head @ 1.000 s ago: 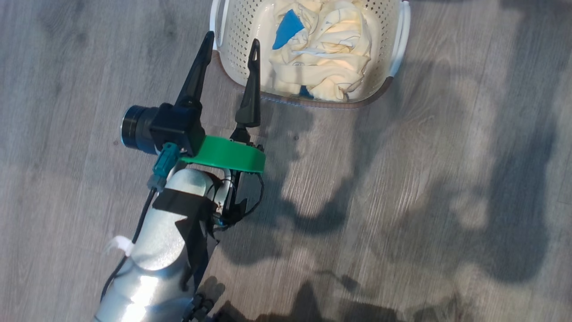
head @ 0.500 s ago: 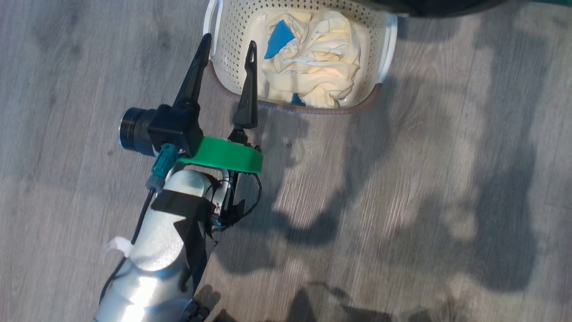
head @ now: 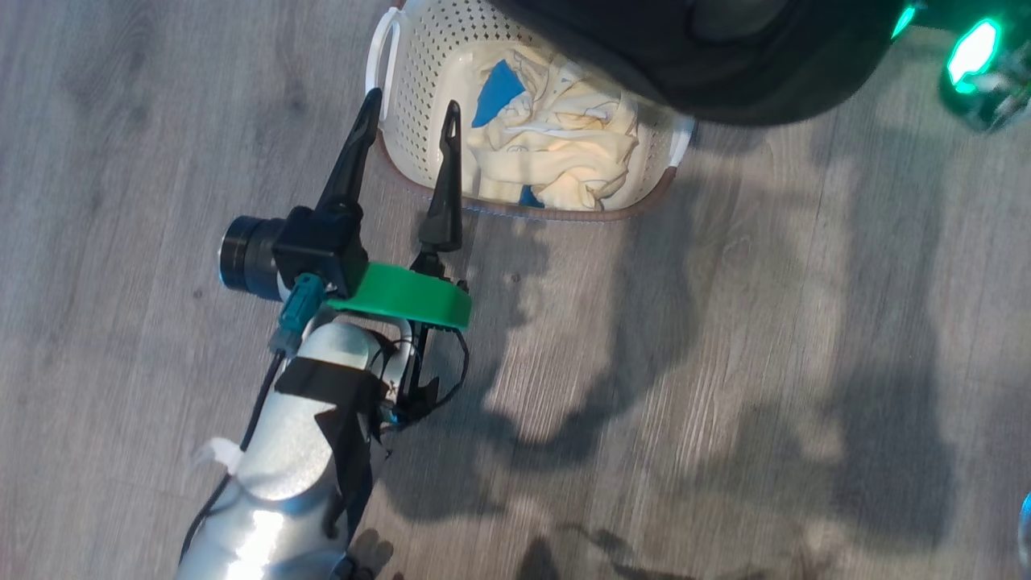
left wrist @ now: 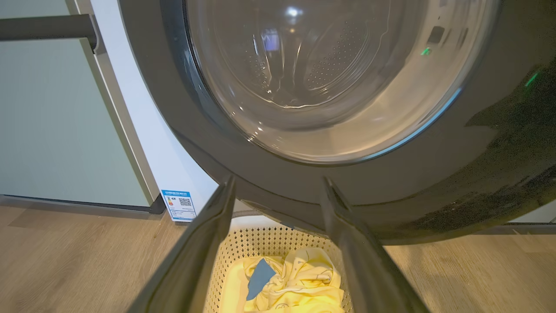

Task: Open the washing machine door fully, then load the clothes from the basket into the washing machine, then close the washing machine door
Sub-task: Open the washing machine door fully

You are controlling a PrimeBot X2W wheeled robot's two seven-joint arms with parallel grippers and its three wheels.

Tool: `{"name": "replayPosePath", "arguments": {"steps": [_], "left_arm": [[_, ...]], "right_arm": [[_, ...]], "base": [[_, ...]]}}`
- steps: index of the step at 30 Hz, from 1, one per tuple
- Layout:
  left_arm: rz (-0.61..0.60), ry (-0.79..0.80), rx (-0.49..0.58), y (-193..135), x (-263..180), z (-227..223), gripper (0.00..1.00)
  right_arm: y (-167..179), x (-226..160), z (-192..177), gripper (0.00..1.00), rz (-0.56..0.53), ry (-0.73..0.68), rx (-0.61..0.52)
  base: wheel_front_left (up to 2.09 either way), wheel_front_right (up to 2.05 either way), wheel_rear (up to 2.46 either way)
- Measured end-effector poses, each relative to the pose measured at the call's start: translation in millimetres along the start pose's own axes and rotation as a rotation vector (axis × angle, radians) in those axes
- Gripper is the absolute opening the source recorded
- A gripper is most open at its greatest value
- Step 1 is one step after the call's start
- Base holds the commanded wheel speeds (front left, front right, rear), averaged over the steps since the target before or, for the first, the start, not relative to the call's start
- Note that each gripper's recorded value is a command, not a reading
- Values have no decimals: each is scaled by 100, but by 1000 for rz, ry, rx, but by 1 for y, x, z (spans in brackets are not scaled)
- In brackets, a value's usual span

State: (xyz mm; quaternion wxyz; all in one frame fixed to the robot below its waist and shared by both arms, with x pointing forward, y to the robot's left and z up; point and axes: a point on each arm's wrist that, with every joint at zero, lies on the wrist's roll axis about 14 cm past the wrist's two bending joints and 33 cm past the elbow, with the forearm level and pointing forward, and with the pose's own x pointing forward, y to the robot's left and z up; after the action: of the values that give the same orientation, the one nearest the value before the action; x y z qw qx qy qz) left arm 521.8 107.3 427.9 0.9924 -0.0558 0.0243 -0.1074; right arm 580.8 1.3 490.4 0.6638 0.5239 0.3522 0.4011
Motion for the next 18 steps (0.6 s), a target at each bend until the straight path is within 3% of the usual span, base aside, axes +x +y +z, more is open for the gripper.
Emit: {"name": "replayPosePath", "arguments": {"steps": [18], "left_arm": [[1,15,-1,-3,-14,2,100]], "right_arm": [[31,12,-86,0,128,191,12]], "base": [[0,0,0]]}}
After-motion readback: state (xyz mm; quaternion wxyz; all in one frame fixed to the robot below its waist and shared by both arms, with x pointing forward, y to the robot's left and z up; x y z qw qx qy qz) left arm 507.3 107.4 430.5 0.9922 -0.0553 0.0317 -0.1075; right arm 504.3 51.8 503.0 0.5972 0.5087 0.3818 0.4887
